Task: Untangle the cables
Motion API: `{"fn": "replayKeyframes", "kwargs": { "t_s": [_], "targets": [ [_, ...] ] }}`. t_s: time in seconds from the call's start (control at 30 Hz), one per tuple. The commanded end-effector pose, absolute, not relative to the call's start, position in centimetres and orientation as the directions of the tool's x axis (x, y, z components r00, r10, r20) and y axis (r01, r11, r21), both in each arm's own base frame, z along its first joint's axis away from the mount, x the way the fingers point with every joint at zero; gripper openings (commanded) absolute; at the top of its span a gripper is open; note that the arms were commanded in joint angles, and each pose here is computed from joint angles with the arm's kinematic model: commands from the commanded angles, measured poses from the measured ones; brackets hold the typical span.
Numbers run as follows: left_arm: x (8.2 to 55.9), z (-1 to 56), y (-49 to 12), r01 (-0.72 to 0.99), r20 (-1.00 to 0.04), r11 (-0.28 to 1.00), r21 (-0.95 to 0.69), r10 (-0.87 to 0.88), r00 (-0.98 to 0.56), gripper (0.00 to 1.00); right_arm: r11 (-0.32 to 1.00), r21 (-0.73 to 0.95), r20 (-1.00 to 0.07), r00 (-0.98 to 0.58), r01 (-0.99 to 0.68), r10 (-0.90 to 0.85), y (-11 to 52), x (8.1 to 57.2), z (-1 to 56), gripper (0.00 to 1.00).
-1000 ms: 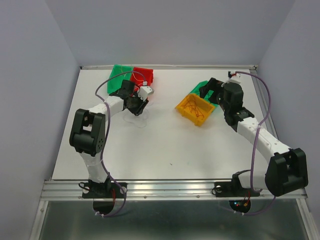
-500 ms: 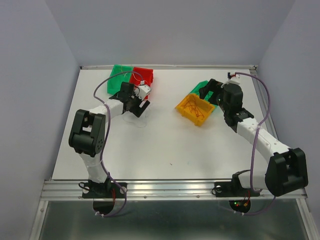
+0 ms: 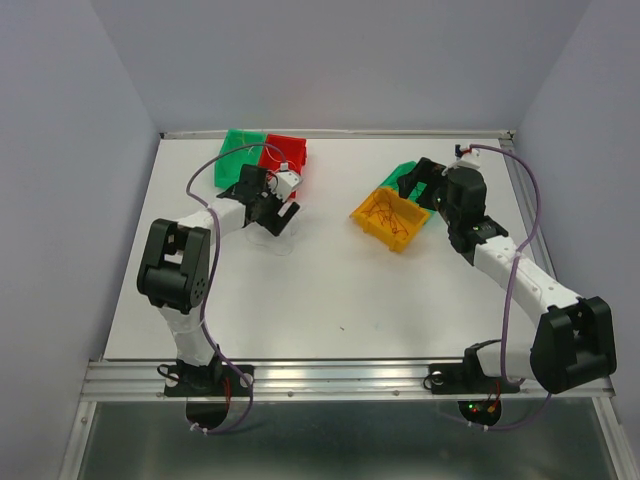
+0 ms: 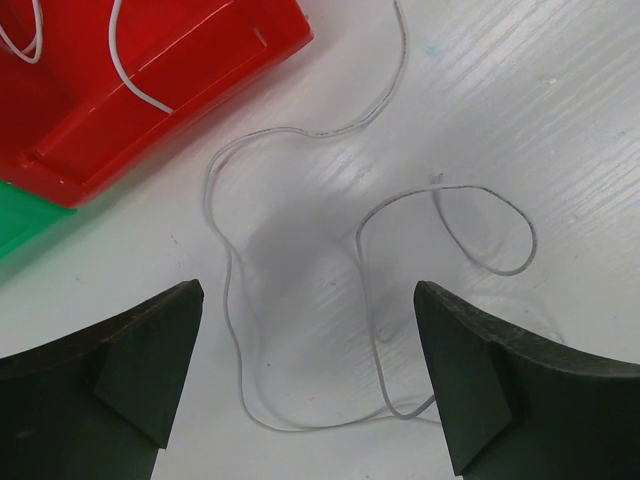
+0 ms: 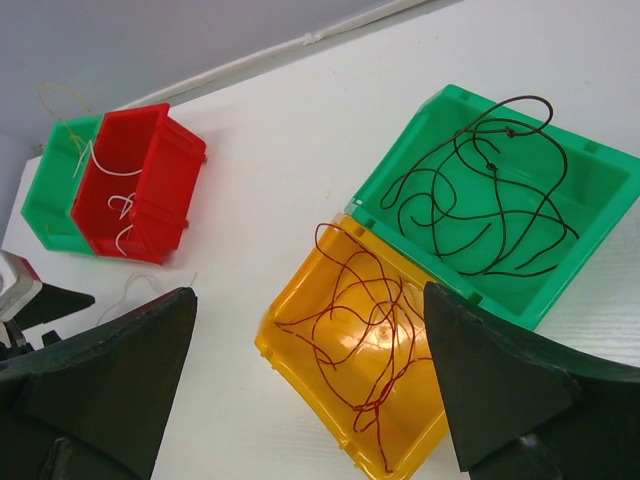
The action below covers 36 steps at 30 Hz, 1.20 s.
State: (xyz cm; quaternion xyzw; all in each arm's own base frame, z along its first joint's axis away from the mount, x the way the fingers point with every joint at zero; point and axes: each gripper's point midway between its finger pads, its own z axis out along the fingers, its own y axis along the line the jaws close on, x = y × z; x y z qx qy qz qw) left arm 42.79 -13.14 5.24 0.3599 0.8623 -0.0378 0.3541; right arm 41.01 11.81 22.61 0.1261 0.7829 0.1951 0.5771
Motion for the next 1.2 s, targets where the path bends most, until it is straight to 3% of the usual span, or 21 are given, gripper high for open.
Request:
{"fn": "replayKeyframes", "kwargs": {
  "t_s": [0.0,0.7,0.83,0.97,1.13,1.17],
  "targets": [
    [43.7,6.6,-13.5,0.664,-0.665,0.728,0.171,0.583,-0.468,0.99,0.888,0.455,-0.867,-0.261,-0.067,0.425,12.0,40.7,23.8,1.0],
    [43.9,3.4,-11.8,0.645,-0.597,0.754,0.123,0.576,-0.559,0.99,0.889,0.451,-0.871,-0.256,-0.077,0.419,12.0,40.4,24.0,1.0],
    [43.1,2.4,-12.0,0.677,-0.573,0.735,0.044,0.574,-0.586,0.82,0.889,0.451,-0.871,-0.255,-0.077,0.42,12.0,40.3,24.1,1.0],
    [42.5,1.8,-12.0,0.685,-0.558,0.728,0.024,0.578,-0.595,0.77,0.89,0.448,-0.872,-0.255,-0.078,0.417,11.9,40.3,24.1,1.0],
    [41.9,1.1,-12.1,0.698,-0.534,0.716,-0.001,0.59,-0.606,0.54,0.89,0.449,-0.873,-0.253,-0.081,0.418,12.0,40.3,24.2,1.0],
    [41.8,1.1,-12.2,0.702,-0.532,0.713,-0.007,0.591,-0.606,0.41,0.89,0.449,-0.873,-0.253,-0.079,0.417,11.9,40.3,24.1,1.0]
  ]
}}
